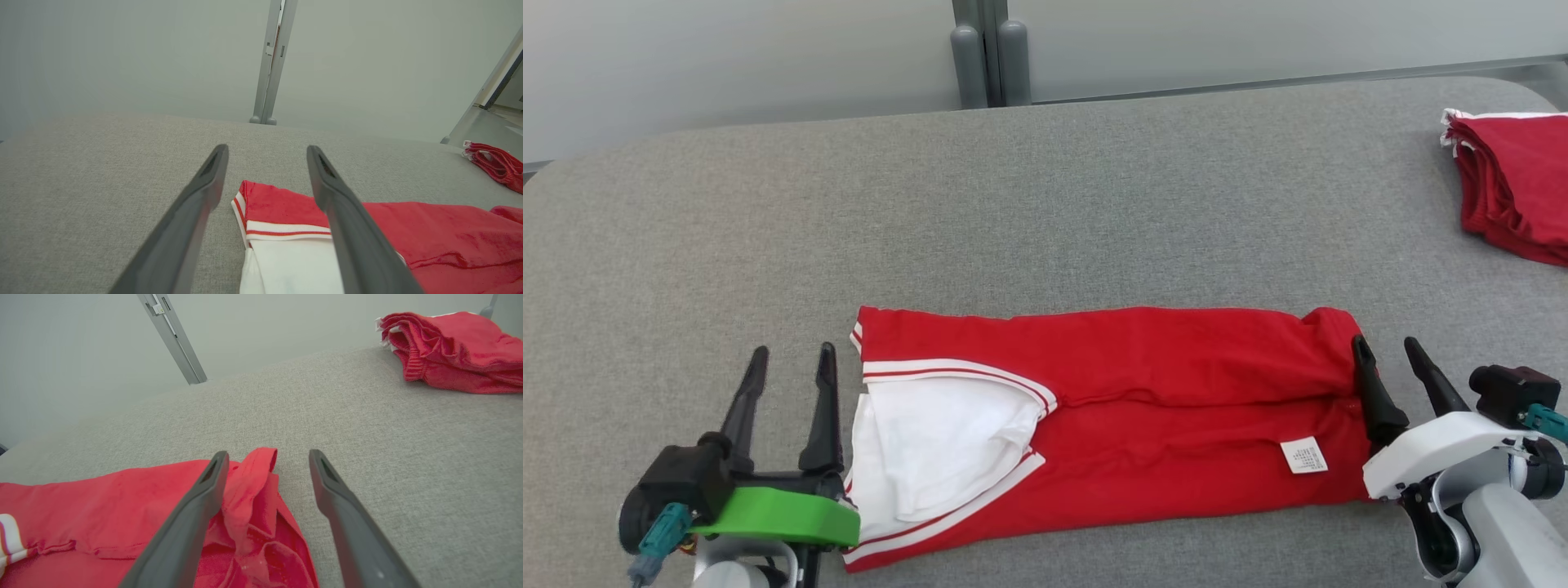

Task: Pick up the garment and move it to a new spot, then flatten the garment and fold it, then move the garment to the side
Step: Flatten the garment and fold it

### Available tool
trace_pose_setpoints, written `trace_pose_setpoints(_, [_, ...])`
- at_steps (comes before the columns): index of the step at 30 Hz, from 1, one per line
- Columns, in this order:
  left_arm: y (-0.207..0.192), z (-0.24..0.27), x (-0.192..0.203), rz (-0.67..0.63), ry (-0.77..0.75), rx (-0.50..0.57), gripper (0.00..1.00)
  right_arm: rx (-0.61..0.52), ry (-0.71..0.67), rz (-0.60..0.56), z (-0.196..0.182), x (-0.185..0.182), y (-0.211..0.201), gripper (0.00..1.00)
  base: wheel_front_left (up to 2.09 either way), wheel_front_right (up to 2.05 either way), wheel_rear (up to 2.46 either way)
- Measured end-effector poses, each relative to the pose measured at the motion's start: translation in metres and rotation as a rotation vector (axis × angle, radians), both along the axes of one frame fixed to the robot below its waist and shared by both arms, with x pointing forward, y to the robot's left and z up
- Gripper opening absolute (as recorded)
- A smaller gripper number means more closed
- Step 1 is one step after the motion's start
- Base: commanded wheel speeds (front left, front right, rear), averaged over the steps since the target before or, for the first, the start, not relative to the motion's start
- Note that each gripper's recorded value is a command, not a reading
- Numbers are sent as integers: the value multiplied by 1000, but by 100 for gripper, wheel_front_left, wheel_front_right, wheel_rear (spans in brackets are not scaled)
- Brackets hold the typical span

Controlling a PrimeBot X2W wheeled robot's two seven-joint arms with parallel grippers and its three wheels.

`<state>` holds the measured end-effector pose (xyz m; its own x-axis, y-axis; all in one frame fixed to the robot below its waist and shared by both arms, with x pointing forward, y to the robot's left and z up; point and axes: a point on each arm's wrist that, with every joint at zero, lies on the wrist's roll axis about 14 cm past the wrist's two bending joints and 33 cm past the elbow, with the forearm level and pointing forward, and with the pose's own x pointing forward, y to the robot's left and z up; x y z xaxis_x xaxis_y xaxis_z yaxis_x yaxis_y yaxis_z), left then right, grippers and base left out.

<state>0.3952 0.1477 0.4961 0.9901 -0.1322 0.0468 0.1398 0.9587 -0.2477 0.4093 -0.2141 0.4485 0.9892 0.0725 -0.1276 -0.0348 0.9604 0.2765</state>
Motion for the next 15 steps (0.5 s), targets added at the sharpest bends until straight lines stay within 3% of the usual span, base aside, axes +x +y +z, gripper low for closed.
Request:
trace_pose_setpoints(6, [33,13,-4,123,-55,72,100,9,87,-4,-25,-3,3,100,0,0,0])
trace_pose_setpoints(14, [55,0,-15,178,-16,154,100,25,218,11,-61,-10,17,98,0,0,0])
trace_pose_setpoints(15, [57,-1,-16,186,-15,156,100,30,229,13,-64,-12,19,59,0,0,0])
